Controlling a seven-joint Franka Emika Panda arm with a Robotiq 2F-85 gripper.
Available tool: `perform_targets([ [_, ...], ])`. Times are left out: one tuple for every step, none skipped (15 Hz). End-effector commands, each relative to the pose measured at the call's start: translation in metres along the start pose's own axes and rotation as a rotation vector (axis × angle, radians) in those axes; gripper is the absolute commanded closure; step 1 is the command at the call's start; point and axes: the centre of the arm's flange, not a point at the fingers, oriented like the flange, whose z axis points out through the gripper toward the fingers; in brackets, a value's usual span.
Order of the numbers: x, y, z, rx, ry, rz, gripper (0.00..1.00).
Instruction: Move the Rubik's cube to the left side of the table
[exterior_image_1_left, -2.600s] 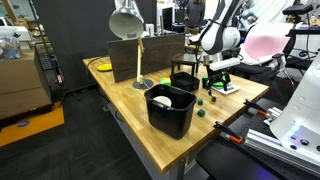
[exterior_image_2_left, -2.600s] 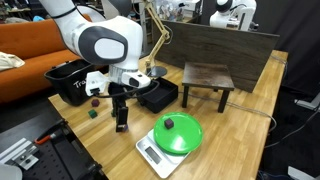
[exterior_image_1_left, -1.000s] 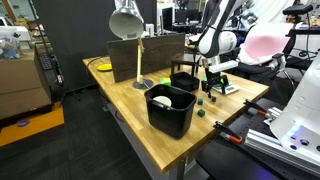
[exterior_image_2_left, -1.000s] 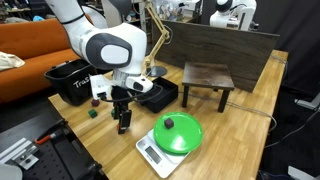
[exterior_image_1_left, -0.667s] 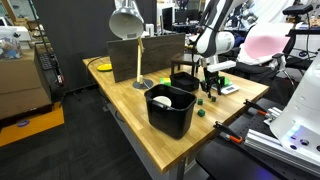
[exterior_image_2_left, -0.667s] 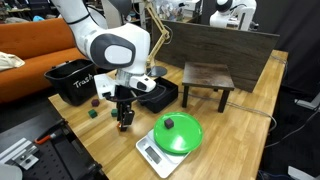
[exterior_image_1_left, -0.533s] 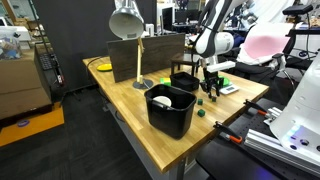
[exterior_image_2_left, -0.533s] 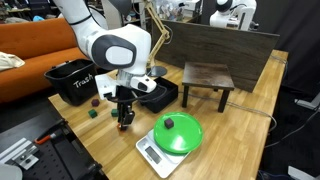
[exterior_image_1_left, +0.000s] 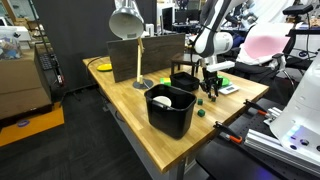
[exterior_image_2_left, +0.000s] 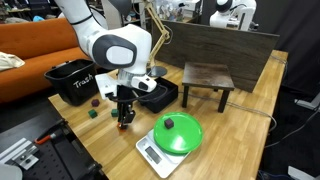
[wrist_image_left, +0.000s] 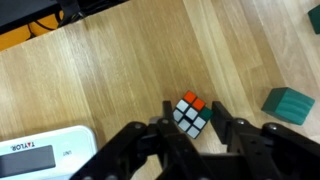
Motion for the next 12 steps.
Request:
perform_targets([
  [-0.004,0.002,-0.009,0.022,0.015,-0.014,0.83],
  [-0.007,0.003,-0.012,0.021,0.023,-0.012,0.83],
  [-0.010,0.003,-0.018,0.021,0.033,-0.012,0.83],
  [-0.016,0.004,-0.024,0.019,0.043,-0.016,0.83],
  [-0.019,0.004,-0.030,0.020,0.054,-0.021,0.83],
  [-0.024,0.005,-0.037,0.017,0.069,-0.023,0.83],
  [-0.030,0.006,-0.045,0.011,0.085,-0.025,0.83],
  [-0.035,0.007,-0.054,0.000,0.104,-0.029,0.83],
  [-0.040,0.008,-0.063,-0.007,0.123,-0.030,0.83],
  [-0.044,0.010,-0.074,-0.023,0.154,-0.025,0.83],
  [-0.048,0.011,-0.085,-0.034,0.187,-0.025,0.83],
  [-0.052,0.013,-0.099,-0.043,0.226,-0.024,0.83],
])
